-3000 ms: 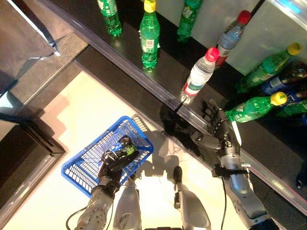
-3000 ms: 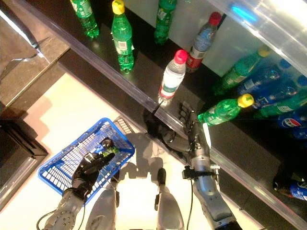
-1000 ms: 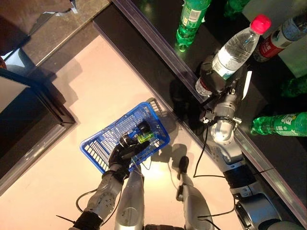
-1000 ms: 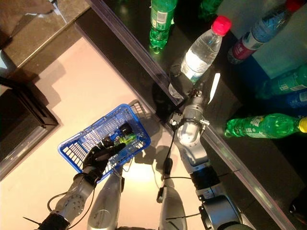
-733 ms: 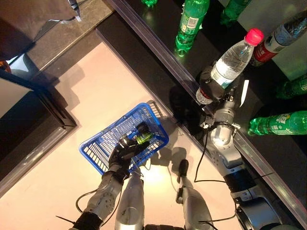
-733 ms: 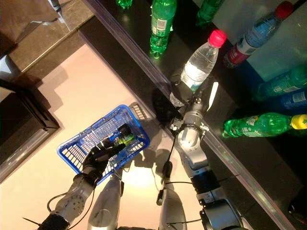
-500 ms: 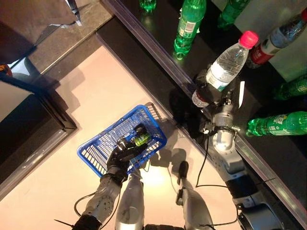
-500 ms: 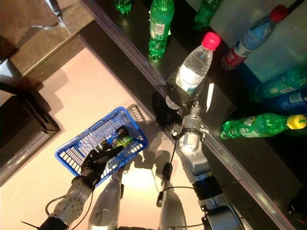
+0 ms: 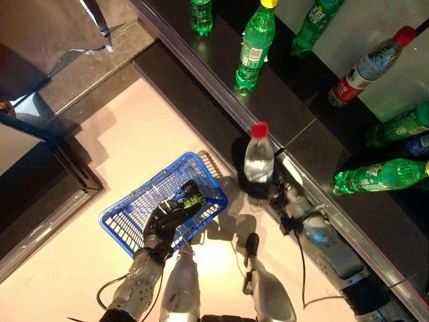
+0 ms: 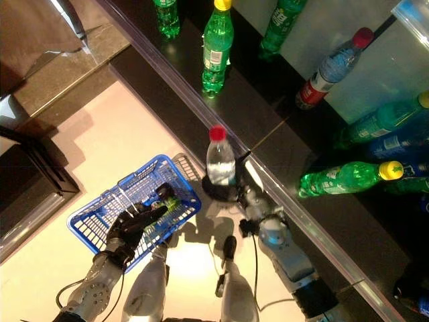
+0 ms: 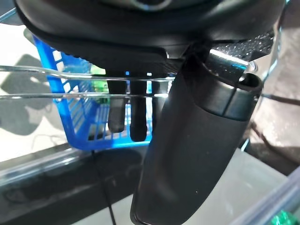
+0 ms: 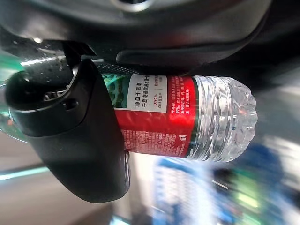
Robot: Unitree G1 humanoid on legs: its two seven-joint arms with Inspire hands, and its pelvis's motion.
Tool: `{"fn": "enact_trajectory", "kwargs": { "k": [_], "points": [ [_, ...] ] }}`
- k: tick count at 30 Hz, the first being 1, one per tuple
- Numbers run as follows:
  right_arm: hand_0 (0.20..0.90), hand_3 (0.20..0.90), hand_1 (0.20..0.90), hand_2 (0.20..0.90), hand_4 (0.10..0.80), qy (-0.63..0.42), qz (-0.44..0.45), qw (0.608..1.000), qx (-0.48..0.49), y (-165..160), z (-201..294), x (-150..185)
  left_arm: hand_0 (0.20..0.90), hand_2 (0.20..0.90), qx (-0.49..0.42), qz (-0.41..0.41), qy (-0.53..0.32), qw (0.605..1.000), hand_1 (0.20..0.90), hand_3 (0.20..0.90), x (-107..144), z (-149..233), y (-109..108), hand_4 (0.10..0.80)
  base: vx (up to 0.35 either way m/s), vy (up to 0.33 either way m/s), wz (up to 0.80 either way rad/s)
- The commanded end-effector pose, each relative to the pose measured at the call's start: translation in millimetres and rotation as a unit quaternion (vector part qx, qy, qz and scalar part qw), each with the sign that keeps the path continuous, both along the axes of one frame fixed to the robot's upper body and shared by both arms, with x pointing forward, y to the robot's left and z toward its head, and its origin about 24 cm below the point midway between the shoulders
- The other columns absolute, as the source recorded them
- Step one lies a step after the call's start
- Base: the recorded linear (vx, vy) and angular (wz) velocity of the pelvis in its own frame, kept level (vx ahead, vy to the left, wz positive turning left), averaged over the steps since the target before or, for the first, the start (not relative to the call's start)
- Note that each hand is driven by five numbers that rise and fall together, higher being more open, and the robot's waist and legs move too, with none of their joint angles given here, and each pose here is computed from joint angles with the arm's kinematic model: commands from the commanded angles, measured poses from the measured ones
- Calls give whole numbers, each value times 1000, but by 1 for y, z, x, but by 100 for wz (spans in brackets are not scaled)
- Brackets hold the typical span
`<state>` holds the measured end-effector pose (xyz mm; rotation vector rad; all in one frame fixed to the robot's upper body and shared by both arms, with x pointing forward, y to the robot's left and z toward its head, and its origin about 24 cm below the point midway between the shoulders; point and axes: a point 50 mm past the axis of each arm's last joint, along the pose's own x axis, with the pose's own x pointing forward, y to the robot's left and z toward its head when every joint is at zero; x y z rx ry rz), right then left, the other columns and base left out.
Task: Pick up the drink and place into the basket.
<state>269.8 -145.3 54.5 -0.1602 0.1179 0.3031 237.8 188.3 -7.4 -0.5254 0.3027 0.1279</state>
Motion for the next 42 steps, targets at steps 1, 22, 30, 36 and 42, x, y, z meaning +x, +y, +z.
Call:
{"fn": "enact_trajectory", "kwargs": {
  "k": [1,22,30,36,42],
  "points": [
    [300,200,300,300,100,-70,90,992,56,28,38,3,300,300,23,-96,-278,955,300,200,17,102,-20,100,0,0,0],
    [300,200,300,300,100,330,217,896,204,81,-34,-12,300,300,76,-311,-314,894,300,200,16,112,-65,100,17,-16,7],
    [300,200,300,300,100,431,249,835,235,102,-47,-24,300,300,86,-359,-336,866,300,200,13,115,-76,100,-3,-2,3],
    [300,200,300,300,100,481,250,820,184,103,-61,-29,300,300,85,-379,-347,854,300,200,12,119,-83,100,-8,10,9],
    [300,200,300,300,100,518,211,816,141,94,-72,-24,300,300,93,-414,-350,835,300,200,10,118,-91,100,-2,2,1]
  ]
}}
